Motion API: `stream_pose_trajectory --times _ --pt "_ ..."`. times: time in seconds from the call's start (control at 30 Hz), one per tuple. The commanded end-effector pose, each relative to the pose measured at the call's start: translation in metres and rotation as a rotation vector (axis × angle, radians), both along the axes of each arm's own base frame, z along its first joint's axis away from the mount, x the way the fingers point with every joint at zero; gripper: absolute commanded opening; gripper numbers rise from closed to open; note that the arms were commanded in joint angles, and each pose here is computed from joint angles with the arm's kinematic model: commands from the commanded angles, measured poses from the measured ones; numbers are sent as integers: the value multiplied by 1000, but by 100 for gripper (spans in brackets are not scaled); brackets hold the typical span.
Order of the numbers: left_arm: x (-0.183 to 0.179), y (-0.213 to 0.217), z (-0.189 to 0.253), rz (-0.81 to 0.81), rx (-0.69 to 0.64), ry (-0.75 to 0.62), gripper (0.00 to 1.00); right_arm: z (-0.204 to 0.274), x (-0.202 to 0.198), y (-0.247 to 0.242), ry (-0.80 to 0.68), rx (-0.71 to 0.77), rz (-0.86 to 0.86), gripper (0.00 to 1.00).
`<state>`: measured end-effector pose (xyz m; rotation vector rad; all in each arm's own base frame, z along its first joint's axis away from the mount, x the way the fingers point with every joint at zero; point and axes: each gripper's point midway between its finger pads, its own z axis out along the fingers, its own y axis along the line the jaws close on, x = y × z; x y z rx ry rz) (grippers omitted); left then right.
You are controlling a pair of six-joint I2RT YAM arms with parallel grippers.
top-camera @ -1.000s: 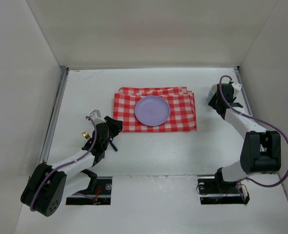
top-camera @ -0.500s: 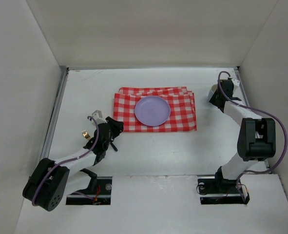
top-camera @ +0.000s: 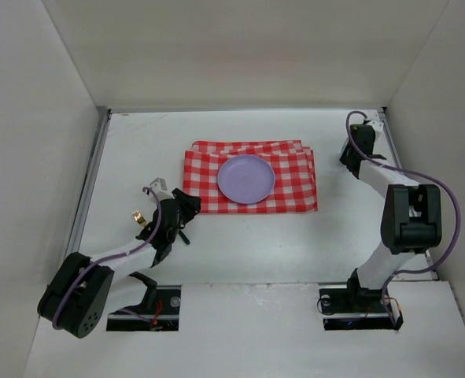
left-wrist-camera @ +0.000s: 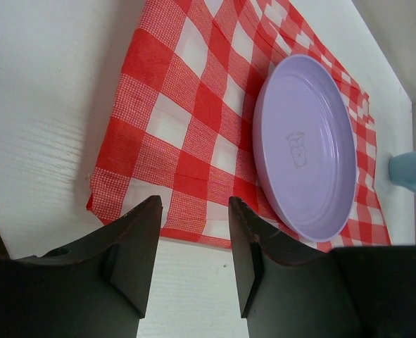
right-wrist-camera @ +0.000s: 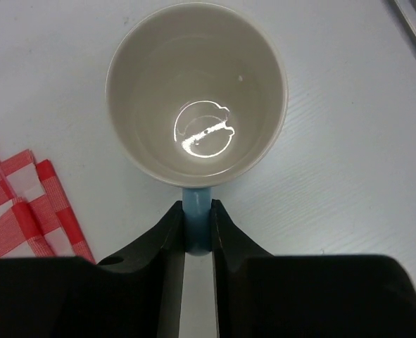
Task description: Set the dinner table for one person
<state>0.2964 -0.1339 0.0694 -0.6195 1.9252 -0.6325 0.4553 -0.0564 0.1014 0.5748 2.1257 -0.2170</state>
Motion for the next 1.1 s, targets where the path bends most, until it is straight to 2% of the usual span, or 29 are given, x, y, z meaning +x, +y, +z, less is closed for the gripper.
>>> stream_pose_trajectory --times 0.0,0.3,0.5,0.8,1.07 --pt "6 -4 19 0 -34 -68 41 40 18 -7 -133 -94 -26 0" --pt "7 -4 20 -2 -32 -70 41 116 10 32 -286 -140 37 0" --pt "7 -5 20 -4 -30 -70 41 148 25 95 -358 -83 179 0" --pt "7 -5 19 -4 -26 -68 41 134 61 176 -337 1 320 0" --pt "7 -5 19 -3 -24 -69 41 108 75 209 -290 5 370 0"
